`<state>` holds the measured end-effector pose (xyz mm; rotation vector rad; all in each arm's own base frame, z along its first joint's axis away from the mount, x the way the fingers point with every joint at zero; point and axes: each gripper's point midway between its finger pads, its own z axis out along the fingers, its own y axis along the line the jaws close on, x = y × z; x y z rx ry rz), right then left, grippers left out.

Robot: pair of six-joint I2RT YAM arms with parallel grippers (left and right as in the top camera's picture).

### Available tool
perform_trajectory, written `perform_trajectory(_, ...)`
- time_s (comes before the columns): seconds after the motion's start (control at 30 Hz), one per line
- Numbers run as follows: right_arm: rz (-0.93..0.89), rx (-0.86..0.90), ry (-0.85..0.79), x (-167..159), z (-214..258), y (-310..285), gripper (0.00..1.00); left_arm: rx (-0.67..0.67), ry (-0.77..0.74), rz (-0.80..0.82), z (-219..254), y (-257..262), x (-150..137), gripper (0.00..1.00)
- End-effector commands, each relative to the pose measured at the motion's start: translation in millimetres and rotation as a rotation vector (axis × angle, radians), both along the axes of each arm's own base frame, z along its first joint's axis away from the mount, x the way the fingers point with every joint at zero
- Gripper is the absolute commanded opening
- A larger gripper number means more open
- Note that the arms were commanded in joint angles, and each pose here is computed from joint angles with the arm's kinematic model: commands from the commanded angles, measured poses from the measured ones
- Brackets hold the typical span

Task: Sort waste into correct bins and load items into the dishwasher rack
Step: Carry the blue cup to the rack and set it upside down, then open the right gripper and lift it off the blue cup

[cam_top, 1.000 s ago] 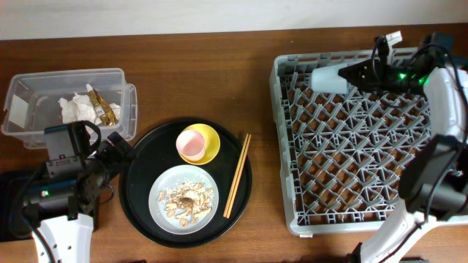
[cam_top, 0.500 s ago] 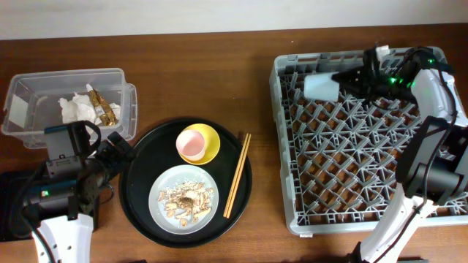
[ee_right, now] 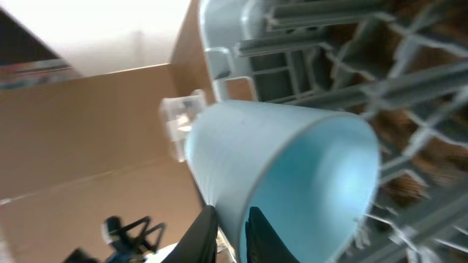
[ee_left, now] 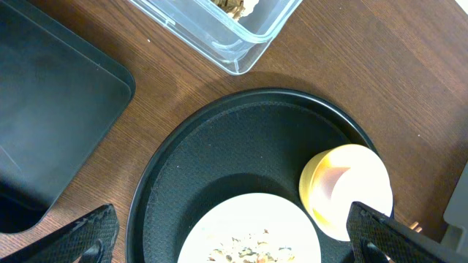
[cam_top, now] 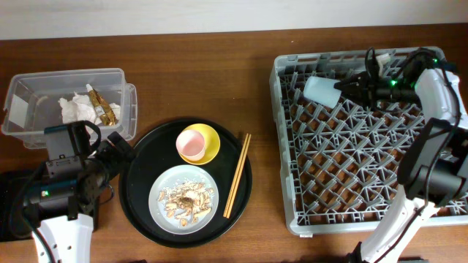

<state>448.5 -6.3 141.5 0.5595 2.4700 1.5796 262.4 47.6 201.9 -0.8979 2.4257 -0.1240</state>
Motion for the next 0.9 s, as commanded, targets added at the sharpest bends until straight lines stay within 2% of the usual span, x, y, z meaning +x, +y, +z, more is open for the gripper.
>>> perform_trajectory(0.0, -0.037, -0.239, 0.073, -12, -10, -31, 0.15, -0.003, -0.002, -0.006, 0, -1, 0, 0.99)
perform_trajectory(0.3, -0.175, -0.360, 0.046, -39, 42, -86, 0.15, -0.003, -0.002, -0.006, 0, -1, 0, 0.99)
perform_trajectory(0.43, -0.186, -0.488, -0.016, -51, 75, -84, 0.15, -0.003, -0.002, -0.006, 0, -1, 0, 0.99)
perform_trajectory(0.57, -0.129, -0.615, -0.104, -58, 106, -52, 0.15, -0.003, -0.002, -0.006, 0, -1, 0, 0.99)
perform_trajectory(0.6, -0.111, -0.647, -0.118, -60, 110, -44, 0.19, -0.003, -0.002, -0.006, 0, -1, 0, 0.99)
perform_trajectory(0.67, -0.062, -0.768, -0.136, -59, 110, -29, 0.38, -0.003, -0.002, -0.006, 0, -1, 0, 0.99)
perform_trajectory(0.7, -0.050, -0.823, -0.134, -57, 107, -27, 0.40, -0.003, -0.002, -0.006, 0, -1, 0, 0.99)
perform_trajectory(0.73, -0.041, -0.906, -0.115, -53, 99, -26, 0.39, -0.003, -0.002, -0.006, 0, -1, 0, 0.99)
perform_trajectory(0.77, -0.051, -0.953, -0.087, -50, 93, -27, 0.33, -0.003, -0.002, -0.006, 0, -1, 0, 0.99)
perform_trajectory(0.8, -0.066, -1.006, -0.053, -46, 84, -29, 0.19, -0.003, -0.002, -0.006, 0, -1, 0, 0.99)
perform_trajectory(0.87, -0.078, -1.068, -0.019, -34, 68, -31, 0.04, -0.003, -0.002, -0.006, 0, -1, 0, 0.99)
